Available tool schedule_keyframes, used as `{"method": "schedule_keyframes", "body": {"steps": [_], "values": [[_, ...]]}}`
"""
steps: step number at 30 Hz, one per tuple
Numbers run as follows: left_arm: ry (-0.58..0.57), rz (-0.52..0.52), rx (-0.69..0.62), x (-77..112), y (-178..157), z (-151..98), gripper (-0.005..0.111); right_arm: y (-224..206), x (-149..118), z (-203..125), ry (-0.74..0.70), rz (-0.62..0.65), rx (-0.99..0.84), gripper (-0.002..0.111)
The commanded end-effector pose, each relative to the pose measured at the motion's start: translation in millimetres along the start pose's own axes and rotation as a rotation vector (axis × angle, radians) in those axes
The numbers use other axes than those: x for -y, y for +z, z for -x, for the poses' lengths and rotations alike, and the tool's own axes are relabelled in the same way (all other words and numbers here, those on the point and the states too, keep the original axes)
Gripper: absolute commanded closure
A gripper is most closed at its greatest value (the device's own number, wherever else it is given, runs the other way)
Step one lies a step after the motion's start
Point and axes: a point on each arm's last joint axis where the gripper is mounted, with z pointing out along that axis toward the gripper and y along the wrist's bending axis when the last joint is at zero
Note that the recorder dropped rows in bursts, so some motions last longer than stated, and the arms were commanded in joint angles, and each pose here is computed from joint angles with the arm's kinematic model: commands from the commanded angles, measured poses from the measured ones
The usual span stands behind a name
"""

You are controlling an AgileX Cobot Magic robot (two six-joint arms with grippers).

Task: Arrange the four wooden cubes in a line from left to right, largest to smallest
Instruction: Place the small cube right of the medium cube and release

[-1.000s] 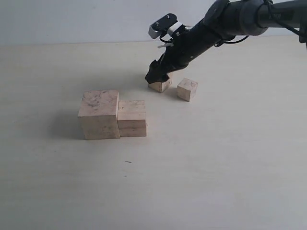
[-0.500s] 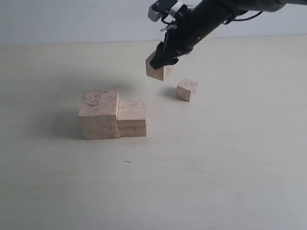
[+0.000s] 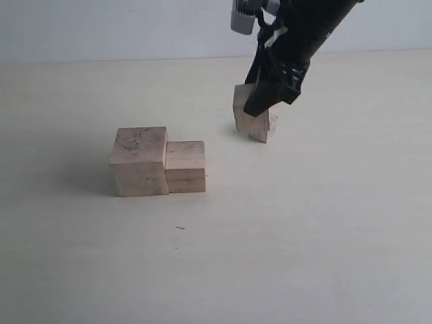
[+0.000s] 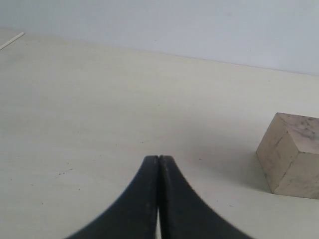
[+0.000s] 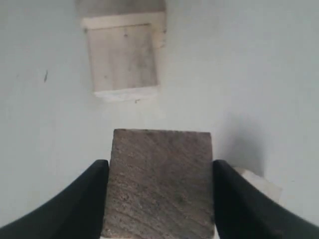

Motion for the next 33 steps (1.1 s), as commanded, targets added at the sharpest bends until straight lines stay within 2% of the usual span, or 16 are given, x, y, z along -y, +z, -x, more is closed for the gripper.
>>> {"method": "schedule_keyframes", "body": {"steps": [1,4,13,23,33], "values": [[-0.003,-0.007,0.005,0.4,0.1,-0.5,0.107,20.6,-9.9,-9.4,-0.072,-0.003,0.077,0.108],[-0.003,-0.007,0.005,0.4,0.1,-0.5,0.107,41.2,-7.8,-18.3,-0.102,-0.043,0.113,0.108],[-0.003,-0.007,0.005,0.4,0.1,-0.5,0.107,89.9,-2.1,-36.2,-0.248,0.045,0.141,0.108],[-0.003,-0.007,0.005,0.4,0.1,-0.5,0.107,112.6,-1.6,-39.6,-0.158,0.101,0.225,0.108],[-0.003,-0.007,0.005,0.4,0.1,-0.5,0.107,116.5,-0.8,-40.6,-0.139,0.102,0.234,0.108]]}}
